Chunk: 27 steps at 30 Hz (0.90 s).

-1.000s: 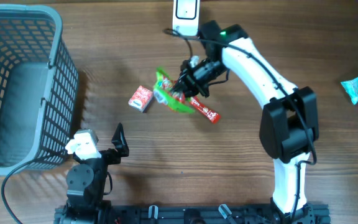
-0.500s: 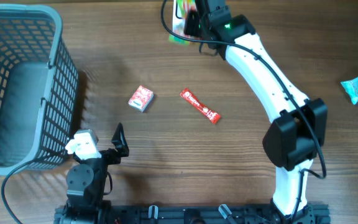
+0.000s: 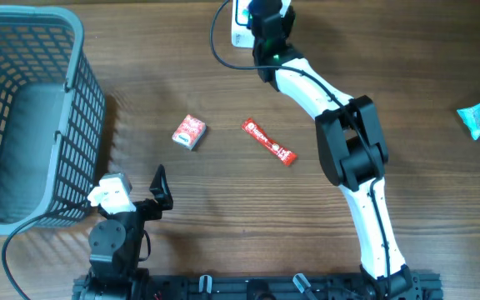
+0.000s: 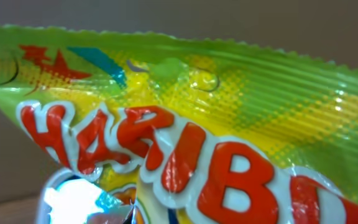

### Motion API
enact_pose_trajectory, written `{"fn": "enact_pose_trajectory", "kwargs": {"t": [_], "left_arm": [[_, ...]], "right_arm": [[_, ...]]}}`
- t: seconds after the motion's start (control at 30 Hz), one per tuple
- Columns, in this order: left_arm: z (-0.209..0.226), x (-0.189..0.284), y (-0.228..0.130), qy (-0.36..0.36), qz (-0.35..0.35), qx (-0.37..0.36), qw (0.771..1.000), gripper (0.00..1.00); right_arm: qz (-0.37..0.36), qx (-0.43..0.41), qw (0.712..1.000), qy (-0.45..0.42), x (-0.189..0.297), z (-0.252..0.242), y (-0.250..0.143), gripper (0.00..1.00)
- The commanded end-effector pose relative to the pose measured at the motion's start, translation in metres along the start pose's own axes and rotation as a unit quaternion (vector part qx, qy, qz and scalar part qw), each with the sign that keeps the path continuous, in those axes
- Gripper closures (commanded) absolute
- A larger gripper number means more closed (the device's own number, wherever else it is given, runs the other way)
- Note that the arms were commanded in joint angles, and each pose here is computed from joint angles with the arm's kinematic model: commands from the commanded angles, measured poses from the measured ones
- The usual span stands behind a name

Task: Scan the item barcode
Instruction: 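Hold the Haribo bag up to the scanner, then carry the Haribo bag to the right edge and release it, then grasp the red Nescafé stick with the right gripper and lift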

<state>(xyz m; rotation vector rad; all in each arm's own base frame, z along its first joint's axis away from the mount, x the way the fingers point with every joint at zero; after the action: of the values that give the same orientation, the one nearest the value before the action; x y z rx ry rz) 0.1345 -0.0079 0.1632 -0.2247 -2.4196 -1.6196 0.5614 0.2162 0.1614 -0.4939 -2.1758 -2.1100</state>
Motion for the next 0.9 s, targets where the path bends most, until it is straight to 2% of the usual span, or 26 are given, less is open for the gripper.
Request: {"fn": "enact_pose_trajectory", "kwargs": {"t": [0.0, 0.1, 0.17, 0.2, 0.23, 0.3, 0.37, 0.43, 0.5, 0.53, 0.57, 0.6, 0.67, 0.7, 0.73, 0.77, 0.8, 0.83, 0.87], "left_arm": [[0.000, -0.001, -0.001, 0.001, -0.001, 0.006, 1.000, 0.00], [0.000, -0.001, -0.001, 0.001, -0.001, 0.006, 1.000, 0.01], [0.000, -0.001, -0.001, 0.001, -0.001, 0.006, 1.000, 0.00], [0.000, -0.001, -0.001, 0.001, -0.001, 0.006, 1.000, 0.00], [0.000, -0.001, -0.001, 0.001, -0.001, 0.006, 1.000, 0.00], [0.000, -0.001, -0.001, 0.001, -0.001, 0.006, 1.000, 0.00], [0.000, -0.001, -0.001, 0.001, -0.001, 0.006, 1.000, 0.00], [0.000, -0.001, -0.001, 0.001, -0.001, 0.006, 1.000, 0.00], [0.000, -0.001, -0.001, 0.001, -0.001, 0.006, 1.000, 0.00], [0.000, -0.001, -0.001, 0.001, -0.001, 0.006, 1.000, 0.00], [0.000, -0.001, -0.001, 0.001, -0.001, 0.006, 1.000, 0.00], [0.000, -0.001, -0.001, 0.001, -0.001, 0.006, 1.000, 0.00], [0.000, -0.001, -0.001, 0.001, -0.001, 0.006, 1.000, 0.00], [0.000, -0.001, -0.001, 0.001, -0.001, 0.006, 1.000, 0.00], [0.000, -0.001, -0.001, 0.001, -0.001, 0.006, 1.000, 0.00], [0.000, -0.001, -0.001, 0.001, -0.001, 0.006, 1.000, 0.00], [0.000, -0.001, -0.001, 0.001, -0.001, 0.006, 1.000, 0.00], [0.000, -0.001, -0.001, 0.001, -0.001, 0.006, 1.000, 0.00], [0.000, -0.001, -0.001, 0.001, -0.001, 0.006, 1.000, 0.00]], "right_arm": [[0.037, 0.053, 0.990, -0.127, 0.034, -0.035, 0.064, 0.96], [0.146, 0.072, 0.952, -0.258, 0.078, -0.113, 0.083, 0.96], [0.210, 0.072, 0.919, -0.325, 0.079, -0.169, 0.072, 0.95], [0.251, 0.051, 0.890, -0.378, 0.072, -0.220, 0.055, 0.96], [0.276, 0.038, 0.876, -0.394, 0.064, -0.250, 0.043, 0.96], [0.325, -0.007, 0.862, -0.390, 0.045, -0.311, 0.008, 0.96], [0.374, -0.062, 0.864, -0.331, 0.024, -0.371, -0.047, 0.95], [0.399, -0.115, 0.847, -0.332, 0.024, -0.418, -0.092, 0.95], [0.412, -0.142, 0.828, -0.352, 0.029, -0.455, -0.115, 0.96], [0.414, -0.160, 0.817, -0.368, 0.036, -0.478, -0.119, 0.71], [0.407, -0.173, 0.813, -0.378, 0.045, -0.494, -0.106, 0.09], [0.397, -0.185, 0.816, -0.376, 0.053, -0.502, -0.081, 0.00], [0.351, -0.234, 0.858, -0.294, 0.068, -0.491, -0.006, 0.00], [0.317, -0.278, 0.895, -0.149, 0.088, -0.452, 0.052, 0.00], [0.316, -0.282, 0.902, -0.083, 0.101, -0.424, 0.073, 0.00], [0.324, -0.267, 0.907, -0.035, 0.110, -0.399, 0.085, 0.00], [0.345, -0.181, 0.916, 0.092, 0.119, -0.343, 0.094, 0.00], [0.380, -0.102, 0.901, 0.186, 0.127, -0.293, 0.087, 0.00], [0.409, -0.043, 0.881, 0.232, 0.134, -0.258, 0.072, 0.00]]}}
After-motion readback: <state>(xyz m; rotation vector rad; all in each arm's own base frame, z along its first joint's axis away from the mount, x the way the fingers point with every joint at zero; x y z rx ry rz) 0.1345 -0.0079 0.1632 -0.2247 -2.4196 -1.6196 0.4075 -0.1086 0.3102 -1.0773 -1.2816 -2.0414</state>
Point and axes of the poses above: each gripper's point midway between its finger pads, its own x axis back along the fingers, its own z axis along the line the jaws close on, y = z × x, the point moved 10 cm from there along x, back along the fingers, and after that the axes turned 7 degrees about x, right-handed, at the moved point
